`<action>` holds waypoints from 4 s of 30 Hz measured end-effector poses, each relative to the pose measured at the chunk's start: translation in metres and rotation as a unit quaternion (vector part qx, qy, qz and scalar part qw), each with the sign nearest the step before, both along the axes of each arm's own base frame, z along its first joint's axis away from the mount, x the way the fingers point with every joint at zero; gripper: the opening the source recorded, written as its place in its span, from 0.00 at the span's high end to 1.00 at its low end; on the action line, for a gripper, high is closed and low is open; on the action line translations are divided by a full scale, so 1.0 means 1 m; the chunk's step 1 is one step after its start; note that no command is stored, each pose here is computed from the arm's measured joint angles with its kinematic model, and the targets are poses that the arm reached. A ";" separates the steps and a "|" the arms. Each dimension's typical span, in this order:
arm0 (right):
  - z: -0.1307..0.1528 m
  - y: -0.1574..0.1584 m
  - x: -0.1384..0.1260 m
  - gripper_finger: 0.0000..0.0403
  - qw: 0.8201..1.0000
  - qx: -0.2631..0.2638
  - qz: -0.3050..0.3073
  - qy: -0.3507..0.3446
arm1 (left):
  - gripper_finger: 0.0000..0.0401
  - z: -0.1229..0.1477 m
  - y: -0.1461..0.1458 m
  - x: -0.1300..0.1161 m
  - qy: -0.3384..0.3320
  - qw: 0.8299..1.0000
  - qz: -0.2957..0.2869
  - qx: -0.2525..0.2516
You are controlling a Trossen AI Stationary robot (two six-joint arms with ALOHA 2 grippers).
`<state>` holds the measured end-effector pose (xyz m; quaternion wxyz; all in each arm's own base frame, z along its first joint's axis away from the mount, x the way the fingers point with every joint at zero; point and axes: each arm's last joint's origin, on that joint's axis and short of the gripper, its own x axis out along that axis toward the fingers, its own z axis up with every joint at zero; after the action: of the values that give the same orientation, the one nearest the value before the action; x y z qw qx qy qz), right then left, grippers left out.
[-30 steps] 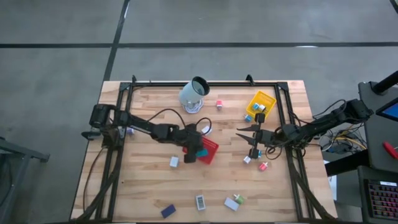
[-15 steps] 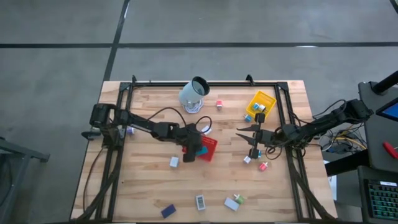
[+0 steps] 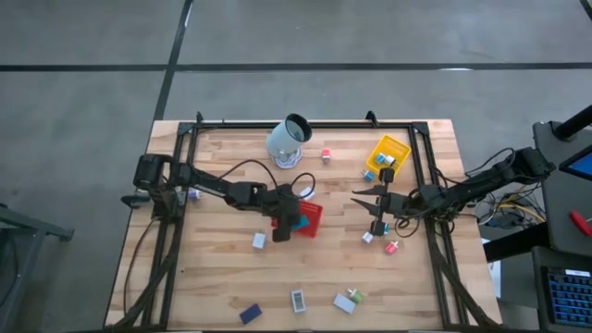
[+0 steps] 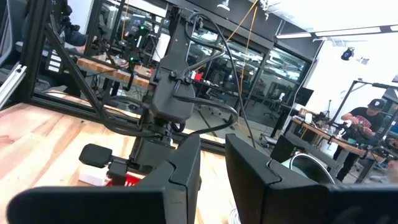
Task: Pick & Place Office items
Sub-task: Put the black digital clock into the red basket, then put the violet charger adapter into the yellow basket
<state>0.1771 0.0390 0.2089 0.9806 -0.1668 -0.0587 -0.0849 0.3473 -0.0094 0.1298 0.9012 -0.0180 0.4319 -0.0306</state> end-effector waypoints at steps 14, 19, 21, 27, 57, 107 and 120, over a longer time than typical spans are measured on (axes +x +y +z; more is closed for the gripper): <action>0.000 0.000 0.000 0.82 1.000 0.000 0.000 0.000 | 0.56 0.008 -0.004 0.007 -0.018 1.000 -0.022 0.013; 0.000 0.000 0.000 0.82 1.000 0.000 0.000 0.000 | 0.56 0.008 -0.004 0.007 -0.015 0.999 -0.026 0.011; 0.000 0.000 0.000 0.82 1.000 0.000 0.000 0.000 | 0.56 0.008 -0.005 0.006 -0.015 0.999 -0.029 0.011; 0.000 0.000 0.000 0.82 1.000 0.000 0.000 0.000 | 0.56 0.008 -0.005 0.006 -0.009 0.999 -0.034 0.013; 0.000 0.000 0.000 0.82 1.000 -0.001 0.000 0.001 | 0.34 0.012 -0.002 0.009 -0.006 0.999 -0.044 0.030; -0.002 0.000 -0.001 0.82 1.000 -0.001 0.000 0.002 | 0.34 0.096 0.011 -0.177 -0.360 0.921 0.073 0.128; -0.002 0.000 -0.001 0.82 1.000 -0.001 0.000 0.003 | 0.34 0.100 0.012 -0.185 -0.362 0.920 0.078 0.126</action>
<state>0.1760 0.0387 0.2067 0.9806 -0.1679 -0.0563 -0.0844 0.1620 0.0023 0.2300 0.9904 0.0744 0.0738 0.0898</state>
